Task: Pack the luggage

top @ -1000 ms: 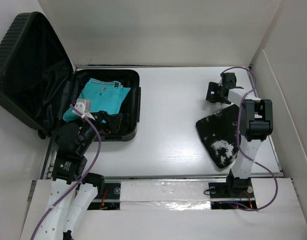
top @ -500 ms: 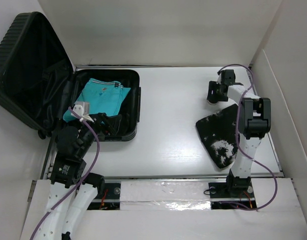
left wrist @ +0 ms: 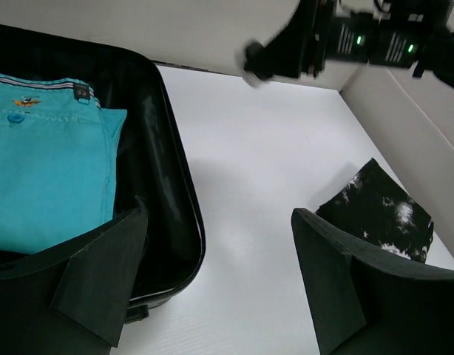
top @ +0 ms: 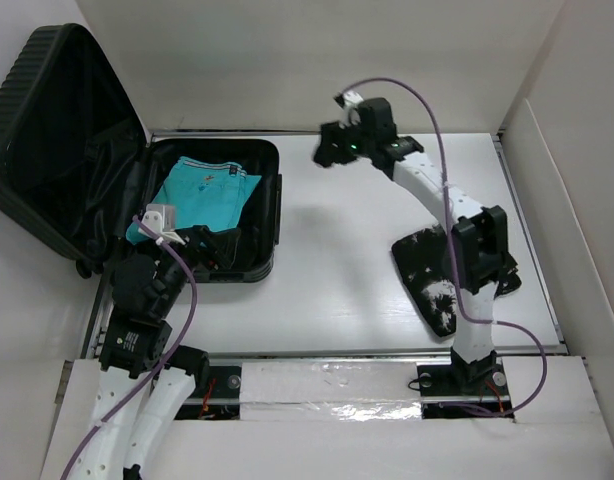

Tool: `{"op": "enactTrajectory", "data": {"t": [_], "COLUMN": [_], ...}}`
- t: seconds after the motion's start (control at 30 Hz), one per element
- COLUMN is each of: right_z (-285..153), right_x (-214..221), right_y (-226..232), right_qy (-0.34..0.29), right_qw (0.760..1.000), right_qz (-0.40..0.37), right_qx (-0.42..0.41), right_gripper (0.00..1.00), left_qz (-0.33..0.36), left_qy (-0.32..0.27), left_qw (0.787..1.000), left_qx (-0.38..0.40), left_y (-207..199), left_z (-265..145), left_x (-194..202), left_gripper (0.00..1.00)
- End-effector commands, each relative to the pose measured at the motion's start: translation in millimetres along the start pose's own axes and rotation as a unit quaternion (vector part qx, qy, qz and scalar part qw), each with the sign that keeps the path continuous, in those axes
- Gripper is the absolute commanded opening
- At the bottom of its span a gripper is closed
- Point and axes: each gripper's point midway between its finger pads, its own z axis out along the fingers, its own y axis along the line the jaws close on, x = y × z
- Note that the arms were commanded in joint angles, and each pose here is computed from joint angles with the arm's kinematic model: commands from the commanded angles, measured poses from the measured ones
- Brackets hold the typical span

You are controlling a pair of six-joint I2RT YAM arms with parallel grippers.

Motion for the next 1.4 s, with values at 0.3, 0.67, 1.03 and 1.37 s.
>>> {"op": "enactTrajectory", "data": {"t": [0.3,0.67,1.03,1.37], "right_z": [-28,-99,-163,-149], "right_x": [-73,35,148,204], "right_y": [100,-28,-111,-108], "right_qy": [-0.133,-0.114,-0.039,-0.029], "right_qw": [0.978,0.99,0.966,0.961], "right_qz": [-0.03,-0.004,0.061,0.173], "right_qx": [-0.161,0.081,0.246,0.215], "right_gripper": [0.97,0.11,0.74,0.83], "left_qz": [-0.006,-0.015,-0.058,-0.115], "left_qy": [-0.037,0.007,0.071,0.069], "left_qw": [0.999,0.999,0.992,0.985], "left_qx": [0.003,0.051,0.091,0.11], "left_y": [-3,-15,-31,-32], "left_z": [0,24,52,44], "left_x": [-20,-6,18,44], "left_gripper": [0.74,0.2,0.0,0.03]}}
